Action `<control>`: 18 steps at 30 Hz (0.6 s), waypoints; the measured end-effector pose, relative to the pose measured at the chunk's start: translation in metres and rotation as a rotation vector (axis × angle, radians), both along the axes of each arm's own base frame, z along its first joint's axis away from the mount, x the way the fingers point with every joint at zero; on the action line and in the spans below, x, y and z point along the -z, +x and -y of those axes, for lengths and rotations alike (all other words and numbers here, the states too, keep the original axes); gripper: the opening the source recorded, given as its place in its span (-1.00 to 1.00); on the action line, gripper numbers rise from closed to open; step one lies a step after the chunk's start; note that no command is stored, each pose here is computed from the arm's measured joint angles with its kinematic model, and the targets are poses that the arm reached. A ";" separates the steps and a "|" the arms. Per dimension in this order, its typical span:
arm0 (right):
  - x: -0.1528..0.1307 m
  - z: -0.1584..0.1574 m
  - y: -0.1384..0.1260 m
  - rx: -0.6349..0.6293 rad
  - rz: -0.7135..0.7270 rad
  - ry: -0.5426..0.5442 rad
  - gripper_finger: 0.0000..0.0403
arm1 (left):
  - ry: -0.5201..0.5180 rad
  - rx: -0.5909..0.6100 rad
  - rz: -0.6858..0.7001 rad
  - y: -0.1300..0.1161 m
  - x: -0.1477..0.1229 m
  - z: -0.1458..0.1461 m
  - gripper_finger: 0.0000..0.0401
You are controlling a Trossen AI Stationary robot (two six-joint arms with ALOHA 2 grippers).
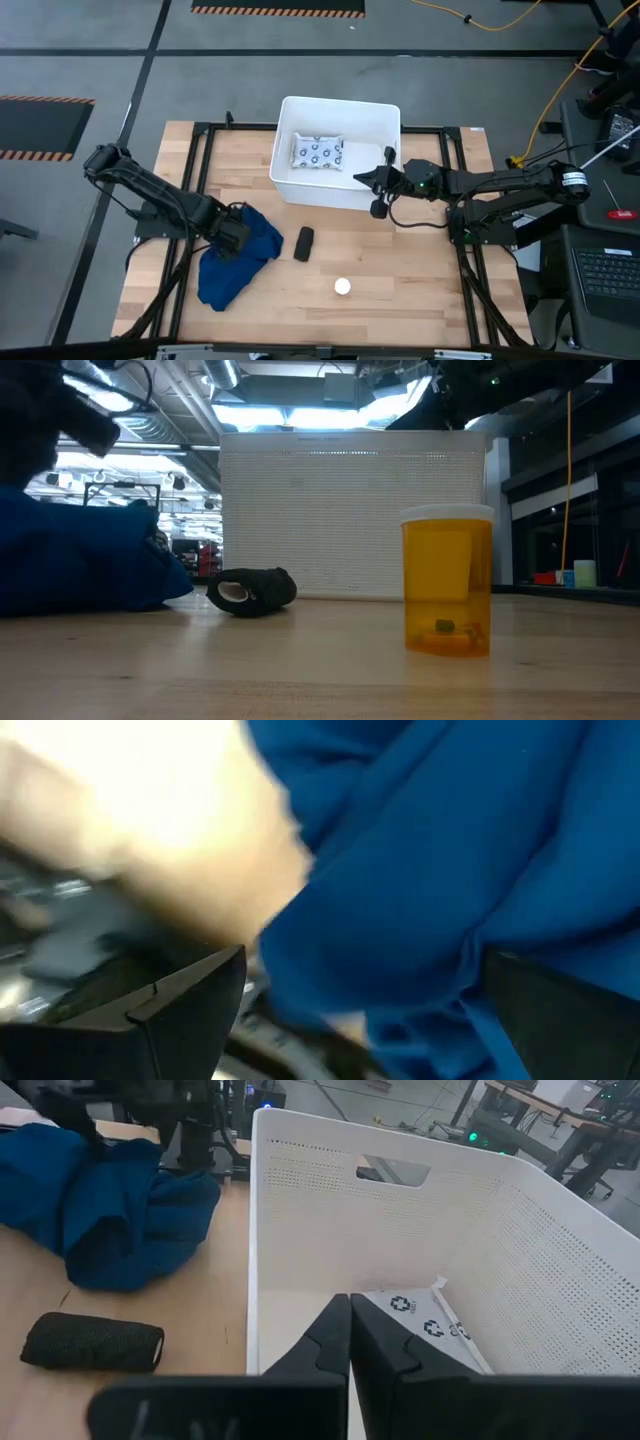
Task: Pick & place medical supplies in basket/bin
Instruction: Put the blue cloth into the white bin
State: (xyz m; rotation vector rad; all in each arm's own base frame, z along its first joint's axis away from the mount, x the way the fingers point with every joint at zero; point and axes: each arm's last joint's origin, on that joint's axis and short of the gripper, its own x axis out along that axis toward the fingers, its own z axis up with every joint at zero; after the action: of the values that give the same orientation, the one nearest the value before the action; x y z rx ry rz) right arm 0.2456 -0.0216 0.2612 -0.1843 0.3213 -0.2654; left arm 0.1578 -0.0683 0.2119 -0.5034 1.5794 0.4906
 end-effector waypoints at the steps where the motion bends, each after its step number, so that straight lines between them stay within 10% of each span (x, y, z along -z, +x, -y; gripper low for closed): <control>1: 0.000 0.000 0.000 0.000 0.000 0.000 -0.96 | -0.023 0.001 0.019 0.000 0.004 0.000 0.95; 18: 0.000 0.000 0.000 0.000 0.005 0.000 -0.96 | -0.234 -0.040 0.219 -0.004 0.072 0.002 0.95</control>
State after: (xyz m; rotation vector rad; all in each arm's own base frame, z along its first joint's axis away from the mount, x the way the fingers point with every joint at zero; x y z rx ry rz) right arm 0.2457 -0.0216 0.2615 -0.1837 0.3167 -0.2663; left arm 0.1538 -0.0698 0.1403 -0.7424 1.4244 0.2709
